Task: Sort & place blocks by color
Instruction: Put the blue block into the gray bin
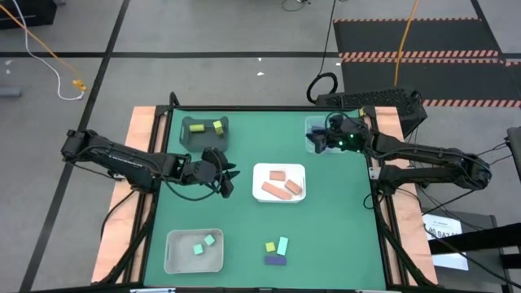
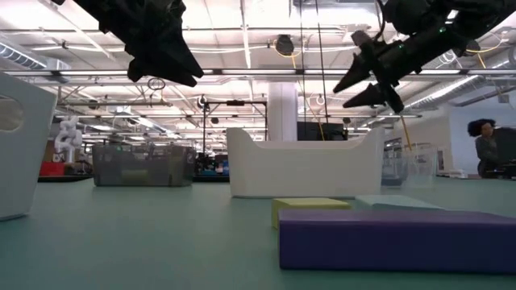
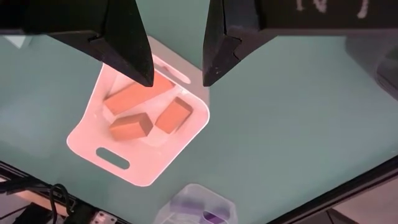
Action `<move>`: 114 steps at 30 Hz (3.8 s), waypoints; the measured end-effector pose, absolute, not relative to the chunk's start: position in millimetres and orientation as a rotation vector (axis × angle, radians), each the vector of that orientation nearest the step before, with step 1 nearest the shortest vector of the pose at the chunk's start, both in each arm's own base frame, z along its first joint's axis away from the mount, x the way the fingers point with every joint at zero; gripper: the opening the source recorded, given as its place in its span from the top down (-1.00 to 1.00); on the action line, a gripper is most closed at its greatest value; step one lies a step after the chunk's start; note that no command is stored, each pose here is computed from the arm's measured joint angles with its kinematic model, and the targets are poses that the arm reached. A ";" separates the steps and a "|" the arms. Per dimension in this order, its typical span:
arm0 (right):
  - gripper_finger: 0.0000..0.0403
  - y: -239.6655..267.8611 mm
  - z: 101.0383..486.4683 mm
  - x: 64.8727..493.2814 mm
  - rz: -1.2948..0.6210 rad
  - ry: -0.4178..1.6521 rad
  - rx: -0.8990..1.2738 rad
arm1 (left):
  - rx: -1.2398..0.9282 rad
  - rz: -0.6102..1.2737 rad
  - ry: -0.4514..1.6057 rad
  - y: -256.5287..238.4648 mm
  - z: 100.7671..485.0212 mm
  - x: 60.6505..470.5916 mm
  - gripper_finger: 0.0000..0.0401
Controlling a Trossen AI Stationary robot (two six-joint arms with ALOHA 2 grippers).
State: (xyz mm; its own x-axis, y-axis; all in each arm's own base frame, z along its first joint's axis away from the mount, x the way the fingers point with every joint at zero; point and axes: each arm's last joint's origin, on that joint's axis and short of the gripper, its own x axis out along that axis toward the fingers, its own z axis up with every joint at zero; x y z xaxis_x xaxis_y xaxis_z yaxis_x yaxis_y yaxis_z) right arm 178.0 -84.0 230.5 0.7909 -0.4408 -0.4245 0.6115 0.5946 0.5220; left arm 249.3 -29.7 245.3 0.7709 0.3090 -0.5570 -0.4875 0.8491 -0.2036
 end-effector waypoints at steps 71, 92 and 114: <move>0.01 159.1 150.7 319.4 0.551 0.939 -0.234 | -0.491 0.007 0.425 -139.3 250.9 237.7 0.30; 0.01 165.4 127.8 332.0 0.575 0.883 -0.264 | -0.469 -0.034 0.429 -148.2 251.3 232.5 0.30; 0.02 165.0 130.5 335.2 0.499 0.868 -0.175 | -0.469 -0.031 0.434 -148.0 250.8 232.2 0.30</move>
State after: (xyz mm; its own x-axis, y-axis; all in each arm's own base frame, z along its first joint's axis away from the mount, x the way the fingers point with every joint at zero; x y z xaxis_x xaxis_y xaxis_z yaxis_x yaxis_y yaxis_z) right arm 335.2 165.0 130.5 0.5405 0.3478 -0.7661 -0.4874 0.8716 0.0519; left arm 232.2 -148.0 250.8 0.9084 -0.1275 -0.3981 -0.0691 0.8934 -0.4439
